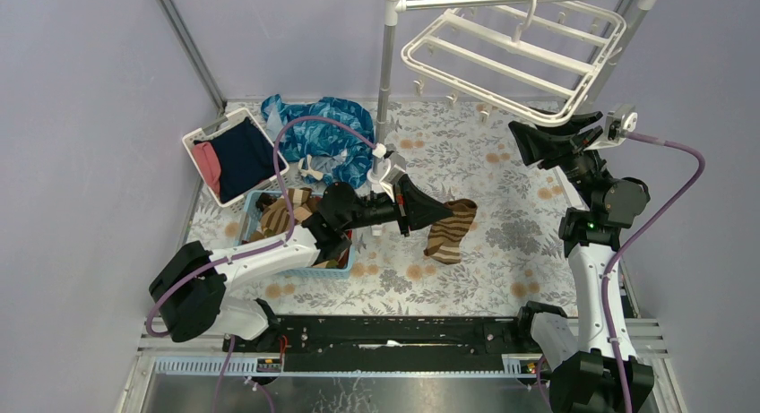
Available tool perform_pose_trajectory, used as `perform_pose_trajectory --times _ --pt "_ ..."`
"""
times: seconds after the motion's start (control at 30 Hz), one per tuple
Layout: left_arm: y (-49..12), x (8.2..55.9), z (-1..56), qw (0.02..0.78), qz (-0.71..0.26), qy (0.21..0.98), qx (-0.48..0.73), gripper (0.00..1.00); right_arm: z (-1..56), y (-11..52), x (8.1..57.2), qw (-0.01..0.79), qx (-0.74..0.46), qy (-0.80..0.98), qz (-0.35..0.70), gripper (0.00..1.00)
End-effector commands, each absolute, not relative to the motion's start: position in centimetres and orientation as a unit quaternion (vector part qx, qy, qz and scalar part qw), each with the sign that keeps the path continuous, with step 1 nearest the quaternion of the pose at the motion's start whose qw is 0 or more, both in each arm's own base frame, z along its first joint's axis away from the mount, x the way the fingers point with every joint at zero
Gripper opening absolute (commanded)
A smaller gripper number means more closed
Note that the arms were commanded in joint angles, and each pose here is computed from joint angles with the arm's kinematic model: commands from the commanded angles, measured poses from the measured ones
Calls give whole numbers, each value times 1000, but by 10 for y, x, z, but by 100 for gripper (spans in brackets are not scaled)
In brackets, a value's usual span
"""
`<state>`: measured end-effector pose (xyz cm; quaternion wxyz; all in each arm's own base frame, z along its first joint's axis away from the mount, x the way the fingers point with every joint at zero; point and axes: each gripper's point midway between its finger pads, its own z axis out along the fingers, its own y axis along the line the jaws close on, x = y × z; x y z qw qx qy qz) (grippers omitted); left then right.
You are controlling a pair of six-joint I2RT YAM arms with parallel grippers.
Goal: Clip the socks to the hanger
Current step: Open the clamp at the hanger.
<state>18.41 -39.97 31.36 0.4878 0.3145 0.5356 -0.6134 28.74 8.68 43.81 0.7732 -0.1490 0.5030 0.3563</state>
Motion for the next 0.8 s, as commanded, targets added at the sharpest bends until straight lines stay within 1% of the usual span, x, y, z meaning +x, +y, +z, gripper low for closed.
perform_pose_trajectory --times 0.0,0.23,0.57,0.77 --pt "-400 182 322 496 -621 518 316 0 464 90 274 795 -166 468 349 60" --pt "-399 182 322 495 -624 517 314 0 464 91 274 794 -172 467 349 46" --pt "-401 182 329 498 -629 510 311 0 468 93 272 790 -180 468 354 29" --pt "-415 202 340 502 -615 524 307 0 471 96 270 779 -181 477 363 22"
